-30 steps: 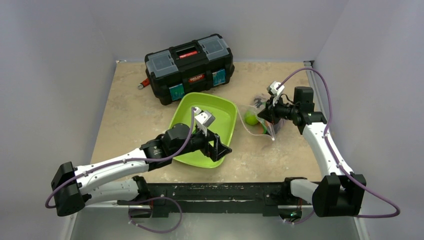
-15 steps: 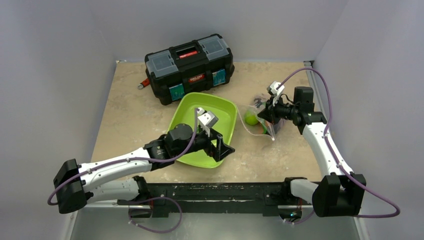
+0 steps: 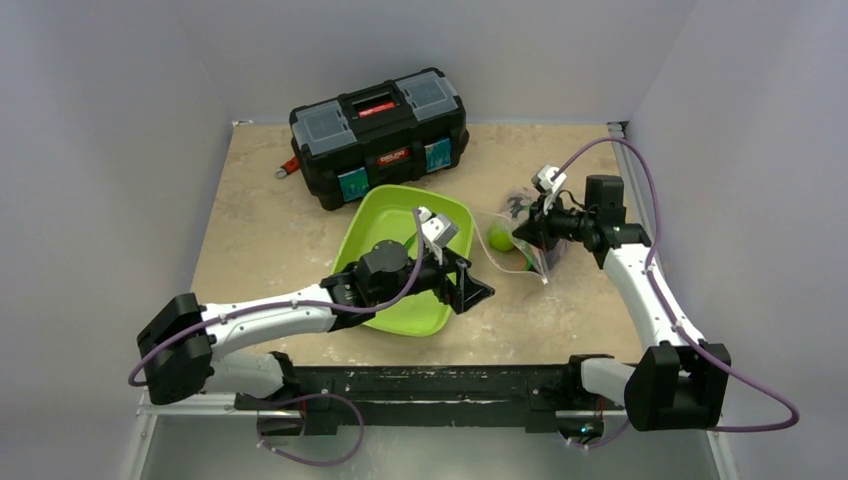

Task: Open the zip-top bag and remove the fake food
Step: Pick up the fake vegetable from the zipper food storage bag.

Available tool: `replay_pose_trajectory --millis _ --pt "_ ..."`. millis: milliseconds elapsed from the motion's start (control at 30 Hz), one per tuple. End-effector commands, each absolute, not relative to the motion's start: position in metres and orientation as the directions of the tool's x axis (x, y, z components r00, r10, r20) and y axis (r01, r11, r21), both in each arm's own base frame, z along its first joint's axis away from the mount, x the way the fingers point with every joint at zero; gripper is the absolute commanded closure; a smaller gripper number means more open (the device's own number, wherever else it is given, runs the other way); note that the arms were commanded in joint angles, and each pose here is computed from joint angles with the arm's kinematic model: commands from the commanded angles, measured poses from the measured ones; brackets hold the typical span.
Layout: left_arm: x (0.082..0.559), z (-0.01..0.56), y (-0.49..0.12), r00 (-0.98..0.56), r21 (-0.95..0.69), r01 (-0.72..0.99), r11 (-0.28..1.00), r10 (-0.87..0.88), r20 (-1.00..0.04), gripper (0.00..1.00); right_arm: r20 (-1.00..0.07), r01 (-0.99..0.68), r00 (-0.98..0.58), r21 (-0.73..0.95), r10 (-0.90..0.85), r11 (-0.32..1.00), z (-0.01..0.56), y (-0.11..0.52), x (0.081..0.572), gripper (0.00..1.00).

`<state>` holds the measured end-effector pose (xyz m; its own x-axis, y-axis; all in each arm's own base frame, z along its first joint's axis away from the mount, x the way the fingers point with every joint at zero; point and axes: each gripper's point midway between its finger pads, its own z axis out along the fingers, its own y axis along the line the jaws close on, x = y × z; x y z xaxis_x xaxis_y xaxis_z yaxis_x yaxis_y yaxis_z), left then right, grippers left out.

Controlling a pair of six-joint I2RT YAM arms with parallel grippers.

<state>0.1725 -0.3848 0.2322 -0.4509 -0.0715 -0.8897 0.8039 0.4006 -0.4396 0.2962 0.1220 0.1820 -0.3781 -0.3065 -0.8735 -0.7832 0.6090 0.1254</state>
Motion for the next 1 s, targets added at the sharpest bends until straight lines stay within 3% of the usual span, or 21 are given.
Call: replay_pose_trajectory --millis 0,233,500,733,967 --pt "0.173 0.281 -0.411 -0.432 -0.464 0.834 0.297 -0.172 -0.885 0.10 -0.879 -0.799 -0.369 0.134 -0.302 0.586 0.181 0.129 0.295 1.00" --pt "0.187 0.268 -0.432 -0.457 -0.469 0.809 0.354 -0.124 -0.881 0.26 -0.881 -0.797 -0.369 0.136 -0.297 0.589 0.182 0.130 0.295 1.00" --pt "0.228 0.238 -0.440 -0.463 -0.418 0.721 0.553 -0.064 -0.884 0.46 -0.881 -0.787 -0.366 0.123 -0.298 0.604 0.183 0.127 0.298 1.00" --pt "0.251 0.223 -0.461 -0.516 -0.452 0.654 0.606 -0.080 -0.853 0.69 -0.881 -0.780 -0.368 0.119 -0.297 0.615 0.184 0.126 0.300 1.00" --pt "0.265 0.203 -0.478 -0.652 -0.610 0.563 0.558 -0.155 -0.743 0.72 -0.882 -0.779 -0.367 0.118 -0.295 0.616 0.185 0.126 0.300 1.00"
